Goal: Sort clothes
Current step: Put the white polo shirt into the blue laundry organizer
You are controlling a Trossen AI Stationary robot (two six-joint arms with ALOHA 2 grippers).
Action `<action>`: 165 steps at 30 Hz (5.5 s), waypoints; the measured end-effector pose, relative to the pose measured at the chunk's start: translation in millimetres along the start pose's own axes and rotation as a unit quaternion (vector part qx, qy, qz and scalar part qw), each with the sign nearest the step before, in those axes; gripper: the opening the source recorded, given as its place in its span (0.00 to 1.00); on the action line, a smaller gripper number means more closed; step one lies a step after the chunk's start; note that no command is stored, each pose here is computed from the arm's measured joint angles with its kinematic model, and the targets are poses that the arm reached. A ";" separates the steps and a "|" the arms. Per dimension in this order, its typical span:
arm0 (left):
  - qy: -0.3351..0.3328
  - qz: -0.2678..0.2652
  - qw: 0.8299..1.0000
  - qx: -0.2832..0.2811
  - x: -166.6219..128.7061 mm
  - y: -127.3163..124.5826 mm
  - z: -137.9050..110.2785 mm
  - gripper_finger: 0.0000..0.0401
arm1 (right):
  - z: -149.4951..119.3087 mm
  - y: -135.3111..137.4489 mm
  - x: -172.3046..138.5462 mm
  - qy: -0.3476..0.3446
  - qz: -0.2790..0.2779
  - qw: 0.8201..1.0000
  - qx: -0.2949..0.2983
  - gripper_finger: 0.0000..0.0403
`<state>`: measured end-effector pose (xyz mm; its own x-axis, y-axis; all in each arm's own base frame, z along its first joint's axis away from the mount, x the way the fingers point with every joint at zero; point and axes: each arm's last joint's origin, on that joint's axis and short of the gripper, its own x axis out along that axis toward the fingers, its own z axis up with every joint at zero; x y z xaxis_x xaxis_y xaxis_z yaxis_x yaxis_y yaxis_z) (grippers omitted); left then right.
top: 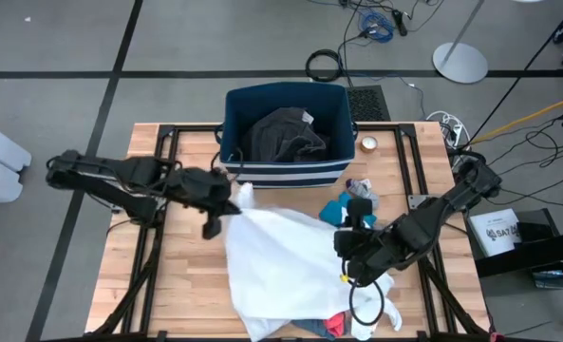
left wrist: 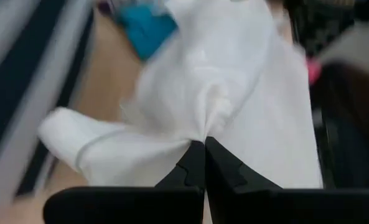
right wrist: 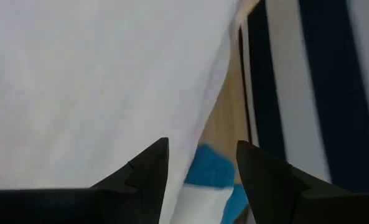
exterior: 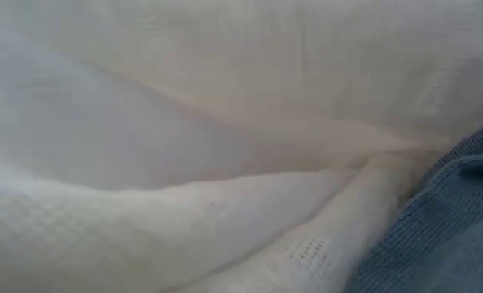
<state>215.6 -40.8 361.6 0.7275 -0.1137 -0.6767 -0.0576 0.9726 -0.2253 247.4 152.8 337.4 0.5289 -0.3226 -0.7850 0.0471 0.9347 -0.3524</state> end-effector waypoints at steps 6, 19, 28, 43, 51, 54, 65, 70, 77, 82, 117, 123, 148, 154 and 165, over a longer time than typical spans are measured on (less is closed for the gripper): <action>0.164 0.007 0.986 -0.038 24.3 -17.7 -46.6 0.00 | -41.8 15.2 36.9 0.025 -0.010 0.998 0.052 0.44; 0.228 -0.168 0.951 -0.123 156.2 -63.1 -134.5 0.00 | -72.4 50.1 83.4 -0.017 0.103 0.983 0.154 0.44; 0.304 -0.127 0.934 -0.135 194.0 -64.6 -164.2 0.00 | -82.6 69.1 69.7 0.069 0.290 0.950 0.093 0.44; 0.239 -0.104 0.958 -0.121 199.4 -65.4 -159.3 0.00 | -9.9 -24.4 108.8 -0.095 0.114 0.981 0.124 0.44; 0.217 -0.097 0.967 -0.090 197.8 -72.2 -162.5 0.00 | -4.6 -24.1 179.9 -0.045 0.165 0.977 0.125 0.44; 0.218 -0.098 0.967 -0.085 196.9 -74.4 -164.1 0.00 | -5.8 -15.7 201.7 -0.039 0.145 0.981 0.126 0.44; 0.250 -0.104 0.960 -0.063 190.2 -84.2 -175.9 0.00 | -8.3 -9.1 224.6 -0.039 0.076 0.979 0.188 0.44; 0.251 -0.105 0.960 -0.059 189.6 -85.3 -177.0 0.00 | -16.6 -7.5 228.9 0.011 0.106 0.973 0.205 0.44; 0.243 -0.097 0.963 -0.058 190.5 -83.9 -176.2 0.01 | -21.0 -1.4 239.9 0.029 0.115 0.969 0.216 0.39; 0.209 -0.095 0.973 -0.031 192.4 -84.7 -173.8 0.08 | -23.9 0.9 243.7 0.039 0.111 0.969 0.215 0.14; 0.073 -0.004 0.987 -0.140 70.5 -45.7 -122.7 0.19 | -38.6 32.7 96.1 -0.028 0.079 0.979 0.187 0.00; 0.072 0.008 0.993 -0.094 75.9 -43.7 -122.1 0.21 | -40.3 32.2 96.4 -0.021 0.075 0.982 0.172 0.00; 0.165 0.148 0.965 -0.142 126.8 -10.4 -131.5 0.54 | -45.0 31.5 96.7 0.004 0.078 0.986 0.146 0.00; 0.166 0.137 0.966 -0.145 131.7 -10.4 -134.6 0.54 | -45.0 31.6 96.6 0.004 0.079 0.986 0.145 0.00; 0.152 0.148 0.964 -0.158 156.4 6.9 -162.9 0.53 | -44.7 31.7 96.6 0.003 0.080 0.987 0.137 0.00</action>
<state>217.7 -85.0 140.0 0.4160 0.0585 -0.9075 -0.4718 0.8670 -0.1604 262.1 144.6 227.6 0.5439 -0.1682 -0.8221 0.1911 0.9788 -0.0738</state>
